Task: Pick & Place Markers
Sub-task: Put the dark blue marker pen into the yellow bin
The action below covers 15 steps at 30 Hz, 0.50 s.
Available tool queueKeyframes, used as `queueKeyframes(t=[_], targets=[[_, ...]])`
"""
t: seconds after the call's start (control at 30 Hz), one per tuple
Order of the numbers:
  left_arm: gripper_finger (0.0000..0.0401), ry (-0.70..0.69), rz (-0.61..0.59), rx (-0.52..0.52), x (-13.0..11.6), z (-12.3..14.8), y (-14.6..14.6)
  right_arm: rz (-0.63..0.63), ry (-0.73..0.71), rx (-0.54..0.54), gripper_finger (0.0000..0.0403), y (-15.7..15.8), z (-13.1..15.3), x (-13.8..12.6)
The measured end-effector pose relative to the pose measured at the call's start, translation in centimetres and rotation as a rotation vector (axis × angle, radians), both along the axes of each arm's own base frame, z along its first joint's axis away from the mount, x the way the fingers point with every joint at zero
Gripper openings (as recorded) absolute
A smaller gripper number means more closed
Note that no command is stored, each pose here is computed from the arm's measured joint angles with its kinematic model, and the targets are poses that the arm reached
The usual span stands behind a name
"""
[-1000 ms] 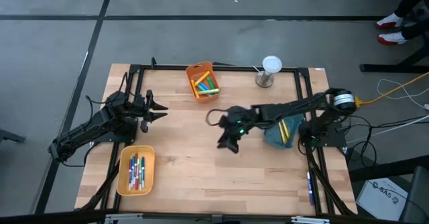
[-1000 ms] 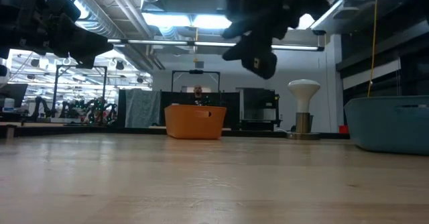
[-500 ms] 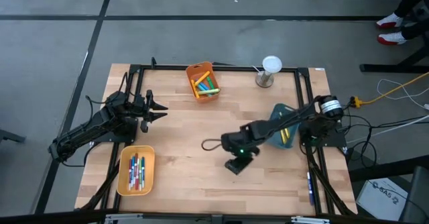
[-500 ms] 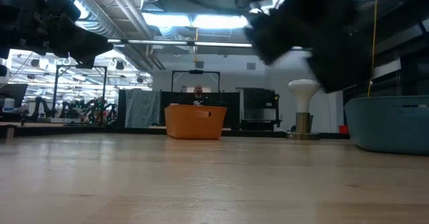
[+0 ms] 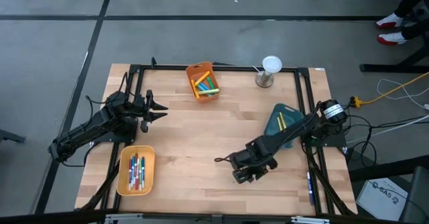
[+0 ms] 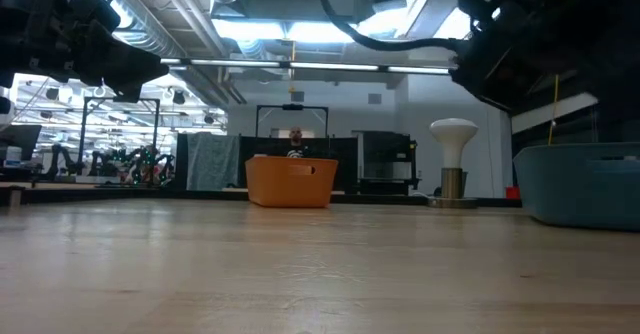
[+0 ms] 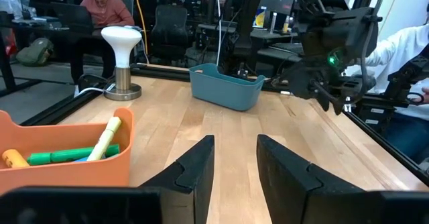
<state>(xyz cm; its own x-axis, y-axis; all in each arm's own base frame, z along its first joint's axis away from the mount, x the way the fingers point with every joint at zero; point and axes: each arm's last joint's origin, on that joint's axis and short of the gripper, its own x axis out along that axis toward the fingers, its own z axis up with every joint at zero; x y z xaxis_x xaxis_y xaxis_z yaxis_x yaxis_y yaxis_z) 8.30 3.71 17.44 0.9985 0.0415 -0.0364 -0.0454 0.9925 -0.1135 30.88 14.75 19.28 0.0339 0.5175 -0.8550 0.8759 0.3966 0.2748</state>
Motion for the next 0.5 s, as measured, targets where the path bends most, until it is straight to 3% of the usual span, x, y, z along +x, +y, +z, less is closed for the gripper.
queueKeyframes(t=[0.23, 0.33, 0.5], targets=[[0.0111, 0.0, 0.0, 0.0, 0.0, 0.0, 0.0, 0.002, -0.075, -0.16, 0.0149, -0.4, -0.6, 0.0], [0.0111, 0.0, 0.0, 0.0, 0.0, 0.0, 0.0, -0.007, -0.048, -0.146, 0.0149, -0.4, -0.8, -0.3], [0.0107, 0.0, 0.0, 0.0, 0.0, 0.0, 0.0, -0.019, 0.277, 0.009, 0.0149, -0.2, -1.3, -2.2]])
